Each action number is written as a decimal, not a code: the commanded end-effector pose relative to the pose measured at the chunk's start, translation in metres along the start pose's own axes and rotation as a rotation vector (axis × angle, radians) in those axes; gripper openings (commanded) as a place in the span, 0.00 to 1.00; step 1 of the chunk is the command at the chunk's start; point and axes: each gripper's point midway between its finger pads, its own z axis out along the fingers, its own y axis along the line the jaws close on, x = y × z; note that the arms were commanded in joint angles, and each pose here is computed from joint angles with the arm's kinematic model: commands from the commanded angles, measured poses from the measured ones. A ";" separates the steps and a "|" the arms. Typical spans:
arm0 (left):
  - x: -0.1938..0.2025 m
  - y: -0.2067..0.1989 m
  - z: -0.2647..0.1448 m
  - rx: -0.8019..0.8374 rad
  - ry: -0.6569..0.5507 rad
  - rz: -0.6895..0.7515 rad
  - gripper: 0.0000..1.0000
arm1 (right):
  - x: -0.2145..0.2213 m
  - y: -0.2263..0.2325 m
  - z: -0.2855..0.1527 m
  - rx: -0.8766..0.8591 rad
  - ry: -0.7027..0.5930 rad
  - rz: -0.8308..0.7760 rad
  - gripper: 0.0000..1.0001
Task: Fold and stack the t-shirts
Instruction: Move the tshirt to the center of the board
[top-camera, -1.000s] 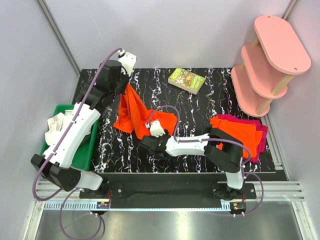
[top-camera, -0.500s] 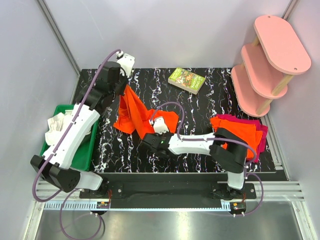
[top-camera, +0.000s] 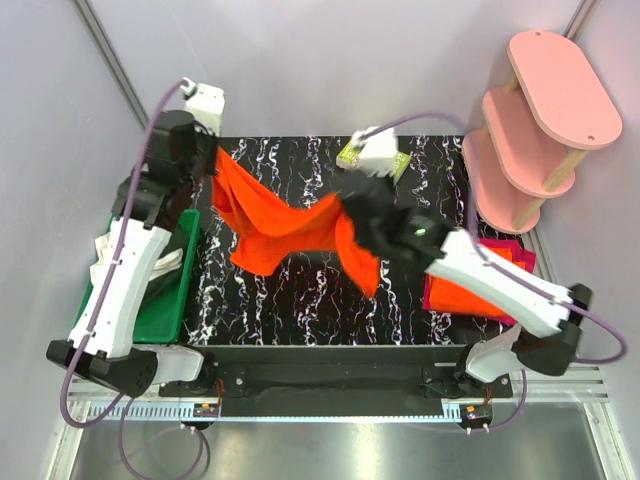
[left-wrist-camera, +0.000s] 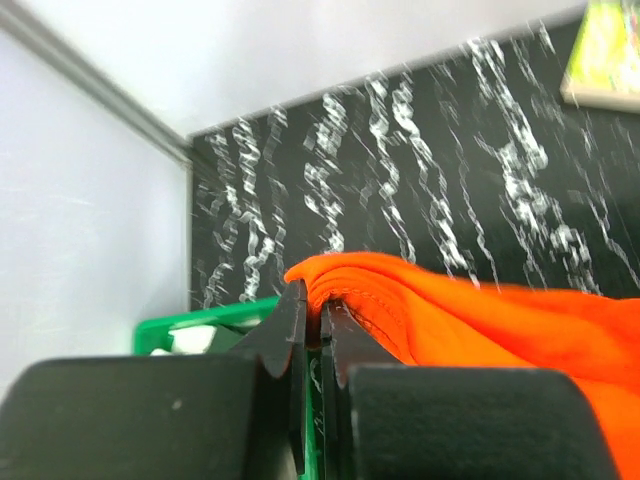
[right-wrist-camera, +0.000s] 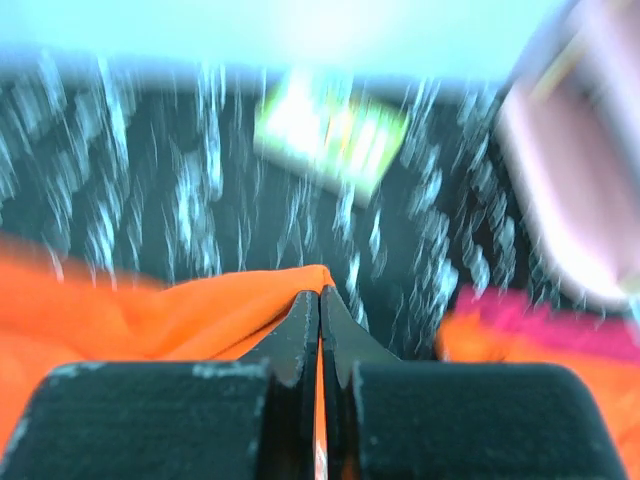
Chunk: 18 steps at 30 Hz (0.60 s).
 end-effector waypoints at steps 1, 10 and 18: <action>-0.078 0.052 -0.054 -0.104 -0.267 -0.124 0.00 | -0.143 -0.078 -0.043 0.110 -0.268 0.100 0.00; -0.106 0.080 -0.135 -0.131 -0.432 -0.165 0.00 | -0.196 -0.121 -0.092 0.127 -0.368 0.164 0.00; -0.068 0.083 -0.195 -0.114 -0.455 -0.144 0.00 | -0.151 -0.097 -0.106 0.104 -0.312 0.062 0.00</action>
